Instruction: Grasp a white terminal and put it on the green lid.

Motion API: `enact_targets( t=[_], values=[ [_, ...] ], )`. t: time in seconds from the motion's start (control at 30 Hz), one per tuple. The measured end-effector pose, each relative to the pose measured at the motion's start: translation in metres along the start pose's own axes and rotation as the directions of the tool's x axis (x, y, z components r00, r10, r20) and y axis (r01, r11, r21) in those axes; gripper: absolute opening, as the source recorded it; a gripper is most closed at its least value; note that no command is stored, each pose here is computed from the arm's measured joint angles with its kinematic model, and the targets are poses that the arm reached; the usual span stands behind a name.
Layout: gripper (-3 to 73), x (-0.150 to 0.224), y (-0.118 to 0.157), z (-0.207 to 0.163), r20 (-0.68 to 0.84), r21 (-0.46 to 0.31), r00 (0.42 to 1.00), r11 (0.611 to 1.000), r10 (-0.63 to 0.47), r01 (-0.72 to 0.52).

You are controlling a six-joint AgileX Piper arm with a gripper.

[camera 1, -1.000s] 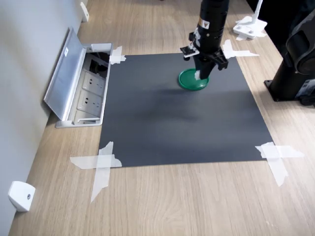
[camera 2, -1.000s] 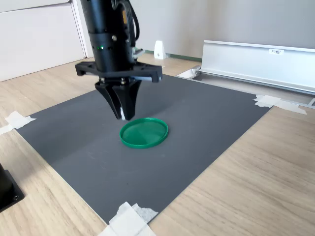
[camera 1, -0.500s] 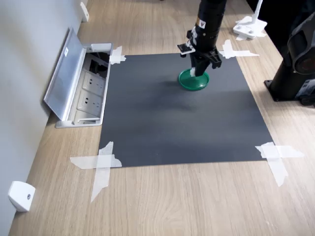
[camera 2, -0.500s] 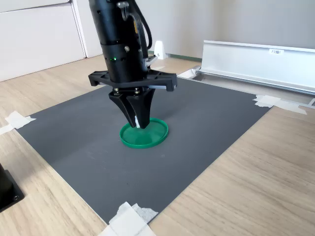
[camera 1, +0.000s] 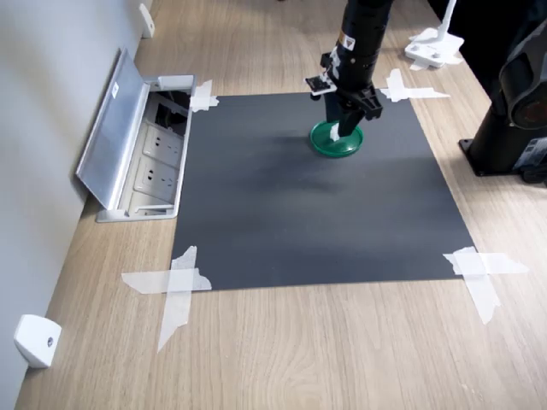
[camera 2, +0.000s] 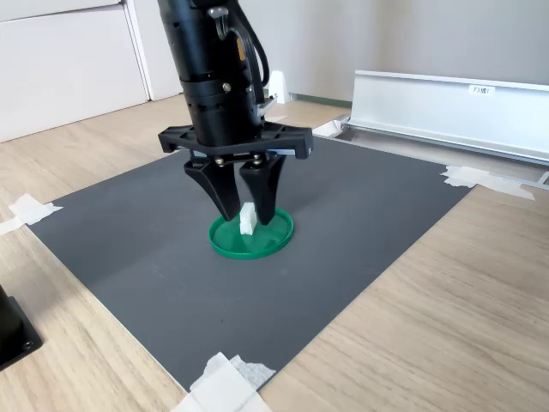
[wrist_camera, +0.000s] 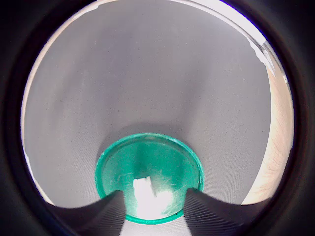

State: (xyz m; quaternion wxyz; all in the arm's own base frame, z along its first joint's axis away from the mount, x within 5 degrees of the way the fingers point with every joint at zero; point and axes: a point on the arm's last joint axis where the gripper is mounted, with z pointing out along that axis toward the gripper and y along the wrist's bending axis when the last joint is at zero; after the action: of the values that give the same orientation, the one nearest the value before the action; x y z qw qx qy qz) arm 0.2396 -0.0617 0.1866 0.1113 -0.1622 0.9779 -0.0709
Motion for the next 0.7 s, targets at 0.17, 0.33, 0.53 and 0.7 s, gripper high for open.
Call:
enact_targets(
  t=[0.17, 0.33, 0.53, 0.7],
  values=[
    [63.4, 0.005, -0.003, -0.014, 0.002, 0.06, 0.999, 0.998, 0.036, -0.036],
    [48.5, 0.011, -0.003, -0.054, 0.129, 0.144, 0.99, 0.987, 0.056, -0.075],
    [8.3, 0.018, 0.014, -0.098, 0.356, 0.06, 0.914, 0.972, 0.193, -0.228],
    [0.1, 0.027, 0.024, -0.124, 0.472, 0.016, 0.849, 0.961, 0.236, -0.276]
  ],
)
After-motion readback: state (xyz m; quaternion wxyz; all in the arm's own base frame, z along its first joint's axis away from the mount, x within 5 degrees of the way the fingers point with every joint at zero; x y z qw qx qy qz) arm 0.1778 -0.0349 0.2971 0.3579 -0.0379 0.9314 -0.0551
